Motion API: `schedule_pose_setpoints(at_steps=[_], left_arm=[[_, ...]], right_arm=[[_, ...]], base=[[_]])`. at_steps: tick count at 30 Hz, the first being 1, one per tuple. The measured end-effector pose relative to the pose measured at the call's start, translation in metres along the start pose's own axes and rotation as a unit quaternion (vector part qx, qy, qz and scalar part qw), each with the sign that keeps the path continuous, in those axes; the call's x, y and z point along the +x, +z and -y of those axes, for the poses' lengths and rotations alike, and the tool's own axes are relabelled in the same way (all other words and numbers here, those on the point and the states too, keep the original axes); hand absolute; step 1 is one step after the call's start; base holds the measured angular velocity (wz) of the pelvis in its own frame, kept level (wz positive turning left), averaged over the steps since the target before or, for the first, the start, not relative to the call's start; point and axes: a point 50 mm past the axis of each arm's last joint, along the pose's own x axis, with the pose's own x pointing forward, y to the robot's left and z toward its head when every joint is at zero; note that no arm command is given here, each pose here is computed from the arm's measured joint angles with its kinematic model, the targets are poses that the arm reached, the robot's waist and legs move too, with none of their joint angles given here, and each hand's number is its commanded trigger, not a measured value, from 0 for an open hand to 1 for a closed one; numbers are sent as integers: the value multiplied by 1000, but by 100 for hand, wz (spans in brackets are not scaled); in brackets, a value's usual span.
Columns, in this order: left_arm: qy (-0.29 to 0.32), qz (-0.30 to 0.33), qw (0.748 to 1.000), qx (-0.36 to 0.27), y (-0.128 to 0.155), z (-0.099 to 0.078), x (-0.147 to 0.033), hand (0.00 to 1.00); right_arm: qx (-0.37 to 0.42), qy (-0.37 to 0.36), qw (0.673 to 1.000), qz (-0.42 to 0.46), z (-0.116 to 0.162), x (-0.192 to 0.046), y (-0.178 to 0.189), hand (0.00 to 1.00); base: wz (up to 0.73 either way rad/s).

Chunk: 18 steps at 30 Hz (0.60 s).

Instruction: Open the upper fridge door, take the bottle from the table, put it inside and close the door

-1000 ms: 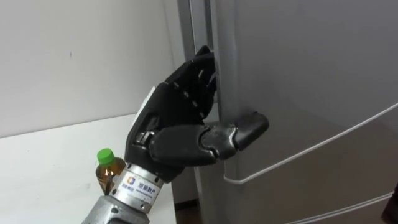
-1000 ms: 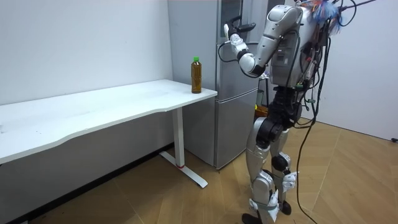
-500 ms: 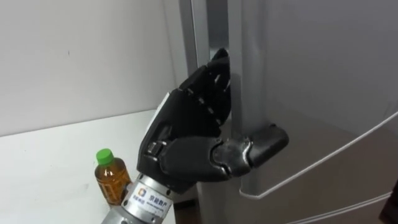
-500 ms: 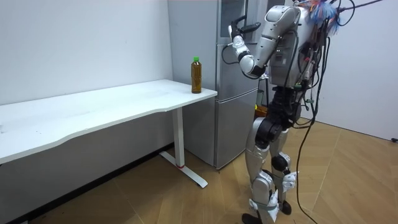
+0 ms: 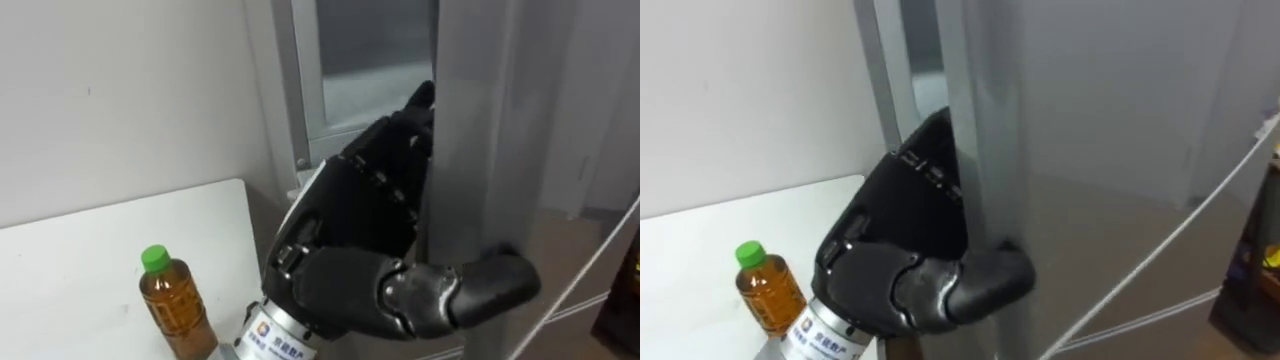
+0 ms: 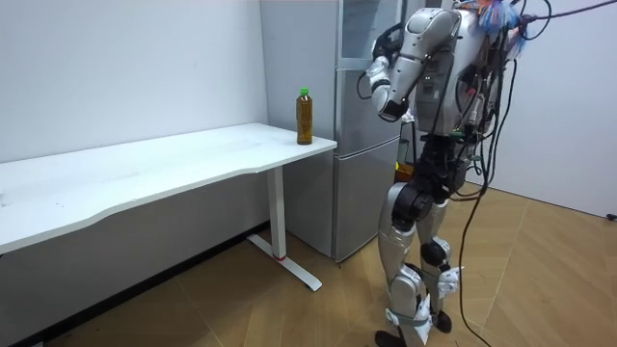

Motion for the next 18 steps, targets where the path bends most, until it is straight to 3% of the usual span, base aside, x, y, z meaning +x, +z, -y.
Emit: schedule_pose_setpoints(at_steps=[10, 18], left_arm=[[-121, -73, 990, 5, -18, 23, 15, 0], [-140, -168, 974, 49, -41, 26, 8, 0]], right_arm=[[1, -4, 1000, 9, 0, 0, 5, 0], [12, -4, 1000, 15, 0, 0, 8, 0]], base=[[-20], [-4]])
